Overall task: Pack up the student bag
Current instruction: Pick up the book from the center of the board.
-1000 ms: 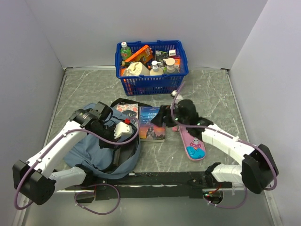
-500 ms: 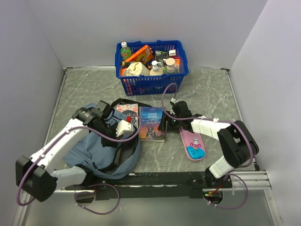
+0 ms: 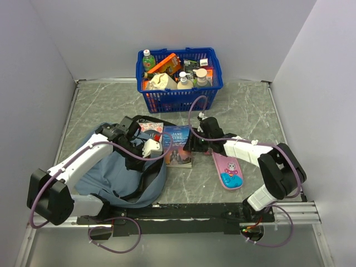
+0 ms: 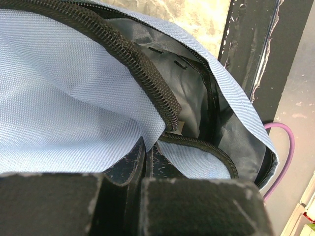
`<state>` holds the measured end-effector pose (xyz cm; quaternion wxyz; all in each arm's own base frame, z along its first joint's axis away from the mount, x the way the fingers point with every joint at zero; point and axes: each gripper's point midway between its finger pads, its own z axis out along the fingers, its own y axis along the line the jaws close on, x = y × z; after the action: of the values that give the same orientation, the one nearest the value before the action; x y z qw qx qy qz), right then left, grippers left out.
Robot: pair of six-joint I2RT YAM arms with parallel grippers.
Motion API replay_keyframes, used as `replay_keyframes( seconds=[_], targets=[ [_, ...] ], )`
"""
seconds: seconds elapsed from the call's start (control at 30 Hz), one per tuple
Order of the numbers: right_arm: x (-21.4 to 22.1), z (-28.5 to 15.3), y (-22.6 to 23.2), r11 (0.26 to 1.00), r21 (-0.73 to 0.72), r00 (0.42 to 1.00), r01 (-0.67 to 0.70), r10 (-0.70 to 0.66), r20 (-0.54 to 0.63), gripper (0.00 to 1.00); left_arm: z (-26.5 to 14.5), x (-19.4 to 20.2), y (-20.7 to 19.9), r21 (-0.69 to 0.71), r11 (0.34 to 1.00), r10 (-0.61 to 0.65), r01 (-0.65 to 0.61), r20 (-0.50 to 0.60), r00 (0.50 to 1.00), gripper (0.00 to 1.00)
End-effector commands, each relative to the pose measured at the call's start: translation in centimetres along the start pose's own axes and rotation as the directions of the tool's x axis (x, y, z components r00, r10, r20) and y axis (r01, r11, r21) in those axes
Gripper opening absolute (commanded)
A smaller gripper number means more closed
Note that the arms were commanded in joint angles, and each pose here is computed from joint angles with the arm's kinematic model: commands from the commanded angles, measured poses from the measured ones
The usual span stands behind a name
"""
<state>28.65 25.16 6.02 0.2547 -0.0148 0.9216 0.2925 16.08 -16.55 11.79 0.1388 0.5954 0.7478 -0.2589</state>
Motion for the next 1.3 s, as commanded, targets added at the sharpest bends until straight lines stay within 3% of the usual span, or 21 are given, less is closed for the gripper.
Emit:
replay_keyframes(
  seconds=[0.0,0.23,0.8,0.9,1.03,1.1,1.27],
  targets=[
    [-4.1,-2.8,6.9,0.985,-0.162,0.991,0.06,-0.038,0.132,0.55,-0.3,-1.2,0.3,-0.025,0.999,0.045,-0.043,0.062,0.997,0.01],
    [-3.9,-3.4,8.3,0.982,-0.178,0.99,0.069,-0.045,0.133,0.55,-0.5,-1.5,0.2,-0.018,0.999,0.049,-0.048,0.072,0.996,0.01],
    [1.9,2.0,2.9,0.999,-0.05,0.998,-0.006,0.003,-0.066,0.53,-1.5,-2.4,-0.6,-0.017,0.998,0.061,-0.059,0.108,0.992,0.01],
    [1.8,1.9,2.9,0.998,-0.056,0.999,-0.017,0.014,-0.048,0.39,-1.6,-2.5,-0.7,-0.018,0.998,0.06,-0.058,0.114,0.992,0.01],
    [0.7,0.6,3.6,0.998,-0.069,1.0,-0.014,0.014,0.004,0.08,-1.8,-2.7,-0.7,-0.019,0.998,0.058,-0.056,0.115,0.992,0.01],
    [0.2,-0.1,4.0,0.997,-0.077,1.0,-0.009,0.01,0.021,0.0,-2.1,-3.0,-0.6,-0.026,0.998,0.062,-0.06,0.121,0.991,0.01],
    [-2.2,-3.0,6.5,0.984,-0.177,0.995,-0.011,0.029,0.097,0.0,-3.3,-4.4,-0.1,-0.078,0.995,0.068,-0.056,0.155,0.986,0.01]
  ],
)
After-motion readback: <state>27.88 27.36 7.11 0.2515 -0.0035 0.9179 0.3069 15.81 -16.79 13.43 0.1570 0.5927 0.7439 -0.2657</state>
